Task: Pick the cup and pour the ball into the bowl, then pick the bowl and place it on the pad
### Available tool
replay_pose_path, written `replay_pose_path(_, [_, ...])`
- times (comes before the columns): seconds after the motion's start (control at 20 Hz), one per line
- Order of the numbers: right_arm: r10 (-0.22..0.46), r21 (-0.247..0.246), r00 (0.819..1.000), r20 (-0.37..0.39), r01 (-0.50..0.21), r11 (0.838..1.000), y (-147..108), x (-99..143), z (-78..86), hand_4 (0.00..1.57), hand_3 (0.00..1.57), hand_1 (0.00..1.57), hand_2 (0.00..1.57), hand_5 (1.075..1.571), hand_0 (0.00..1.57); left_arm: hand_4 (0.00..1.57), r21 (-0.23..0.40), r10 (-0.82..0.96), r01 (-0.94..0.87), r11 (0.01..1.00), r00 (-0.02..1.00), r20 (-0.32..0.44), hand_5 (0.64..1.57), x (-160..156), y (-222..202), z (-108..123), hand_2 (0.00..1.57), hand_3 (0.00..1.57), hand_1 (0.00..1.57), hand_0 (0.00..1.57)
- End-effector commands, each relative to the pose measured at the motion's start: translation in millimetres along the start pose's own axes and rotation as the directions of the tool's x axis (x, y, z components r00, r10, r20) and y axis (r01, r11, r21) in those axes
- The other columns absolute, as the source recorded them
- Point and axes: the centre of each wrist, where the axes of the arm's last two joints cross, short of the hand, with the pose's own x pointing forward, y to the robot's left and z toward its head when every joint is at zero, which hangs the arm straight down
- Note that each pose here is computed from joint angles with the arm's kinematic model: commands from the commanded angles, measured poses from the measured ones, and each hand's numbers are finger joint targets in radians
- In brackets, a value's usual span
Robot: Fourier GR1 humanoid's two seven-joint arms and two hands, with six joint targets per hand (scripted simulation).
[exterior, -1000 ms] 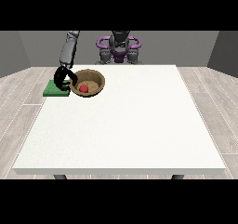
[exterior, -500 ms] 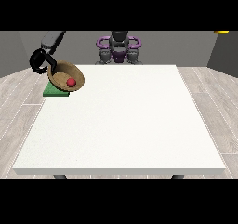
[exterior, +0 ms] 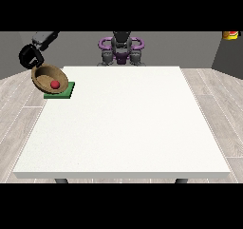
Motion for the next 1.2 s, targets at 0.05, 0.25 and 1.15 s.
replay_pose_path(0.05, [-0.043,-0.023,0.999,-0.005,0.043,0.999,-4,-15,2.6,1.07,0.49,1.57,1.57,1.568,1.57,1.22,0.001,-0.001,0.001,1.000,1.000,0.018,1.553,-13,12,13,0.00,0.00,0.00,0.00])
replay_pose_path(0.25, [-0.120,-0.020,0.992,0.027,0.121,0.992,18,-17,0.3,1.06,0.44,1.57,1.57,1.569,1.57,1.21,-0.020,0.008,-0.007,1.000,0.997,0.080,1.553,-4,22,12,0.00,0.00,0.00,0.00])
replay_pose_path(1.15, [-0.208,-0.177,0.978,0.011,0.206,0.962,0,-23,-0.5,0.00,0.82,1.51,1.41,1.552,1.51,1.19,-0.011,-0.013,0.014,1.000,0.997,0.075,1.561,7,11,0,0.00,0.00,0.00,0.00])
